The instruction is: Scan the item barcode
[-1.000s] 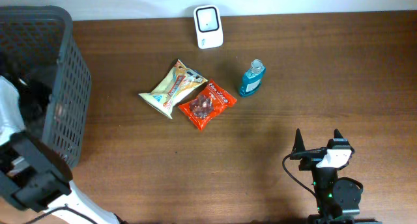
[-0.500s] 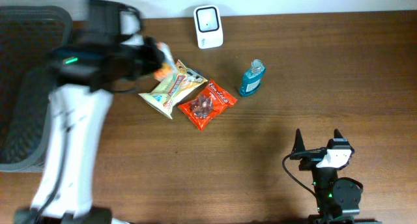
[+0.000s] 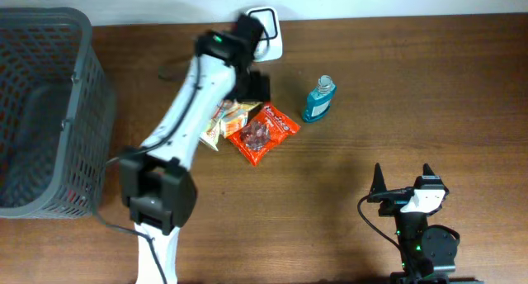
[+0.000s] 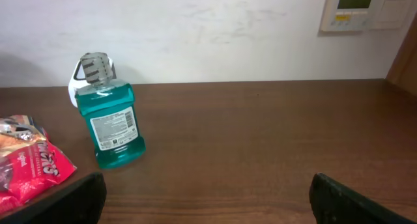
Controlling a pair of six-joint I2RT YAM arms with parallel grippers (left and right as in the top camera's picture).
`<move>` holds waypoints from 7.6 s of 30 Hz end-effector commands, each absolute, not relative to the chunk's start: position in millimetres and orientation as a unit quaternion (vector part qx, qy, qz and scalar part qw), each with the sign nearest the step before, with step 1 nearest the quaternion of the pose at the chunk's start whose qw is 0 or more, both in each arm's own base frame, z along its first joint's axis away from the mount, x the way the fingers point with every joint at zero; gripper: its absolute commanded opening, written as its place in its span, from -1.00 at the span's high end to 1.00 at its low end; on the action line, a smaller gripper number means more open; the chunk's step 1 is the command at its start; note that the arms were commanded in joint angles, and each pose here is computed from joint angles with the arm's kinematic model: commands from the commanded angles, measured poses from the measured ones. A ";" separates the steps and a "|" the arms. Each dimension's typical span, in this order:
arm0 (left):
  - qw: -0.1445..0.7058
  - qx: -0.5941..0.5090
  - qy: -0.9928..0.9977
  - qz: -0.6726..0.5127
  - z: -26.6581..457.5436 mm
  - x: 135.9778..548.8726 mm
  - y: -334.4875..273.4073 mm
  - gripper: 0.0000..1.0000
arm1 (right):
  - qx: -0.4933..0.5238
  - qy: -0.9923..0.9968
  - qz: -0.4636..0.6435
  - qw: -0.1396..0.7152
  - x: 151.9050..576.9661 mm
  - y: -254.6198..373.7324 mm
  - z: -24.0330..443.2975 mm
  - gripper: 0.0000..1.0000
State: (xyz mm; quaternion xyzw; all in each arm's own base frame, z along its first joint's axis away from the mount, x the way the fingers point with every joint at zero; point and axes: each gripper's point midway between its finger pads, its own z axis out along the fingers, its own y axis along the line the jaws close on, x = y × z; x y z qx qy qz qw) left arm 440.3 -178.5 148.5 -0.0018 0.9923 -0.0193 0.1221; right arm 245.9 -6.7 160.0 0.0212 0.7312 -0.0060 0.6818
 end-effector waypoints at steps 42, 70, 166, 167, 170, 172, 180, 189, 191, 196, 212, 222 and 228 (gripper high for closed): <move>-0.113 0.168 0.977 -0.059 40.8 220.8 203.3 -0.71 | 0.024 0.733 -0.006 0.680 245.9 -7.5 156.1 -0.97; 0.518 -0.240 0.776 -0.268 463.6 422.9 167.3 1.00 | 0.024 0.733 -0.006 0.680 245.9 -7.5 156.1 -0.97; 0.146 -0.122 0.971 -0.144 294.4 306.3 -61.2 -0.98 | 0.024 0.733 -0.006 0.680 245.9 -7.5 156.1 -0.97; 0.142 -0.104 0.975 -0.137 284.8 308.8 -71.3 -0.98 | 0.024 0.733 -0.006 0.680 245.9 -7.5 156.1 -0.97; 0.139 -0.075 0.981 -0.112 257.2 316.3 -85.2 -0.99 | 0.024 0.733 -0.006 0.680 245.9 -7.4 156.1 -0.97; 0.148 -0.086 0.985 -0.033 240.6 321.5 -60.0 -0.98 | 0.024 0.733 -0.006 0.680 245.9 -7.5 156.1 -0.97; 0.206 -0.101 0.973 0.033 238.7 348.5 -36.9 -0.98 | 0.024 0.733 -0.006 0.680 245.9 -7.5 156.1 -0.97; 0.206 -0.101 0.973 0.033 238.6 348.4 -36.8 -0.98 | 0.037 0.703 0.182 0.687 243.1 34.7 177.1 -0.97; 0.206 -0.101 0.973 0.033 238.7 348.5 -36.9 -0.98 | 0.019 0.692 0.247 0.678 237.7 53.8 185.1 -0.97; 0.206 -0.101 0.973 0.033 238.6 348.4 -36.8 -0.98 | -0.002 0.602 0.281 0.747 225.4 58.2 247.1 -0.97; 0.206 -0.101 0.973 0.033 238.6 348.4 -36.8 -0.98 | -0.135 0.868 0.372 0.300 365.3 136.4 344.3 -0.96; 0.206 -0.101 0.973 0.033 238.6 348.4 -36.8 -0.98 | 0.173 0.945 0.082 0.265 435.7 113.6 230.4 -0.75; 0.206 -0.101 0.973 0.033 238.6 348.4 -36.8 -0.98 | 0.267 0.932 0.079 0.230 450.6 114.8 188.4 -0.15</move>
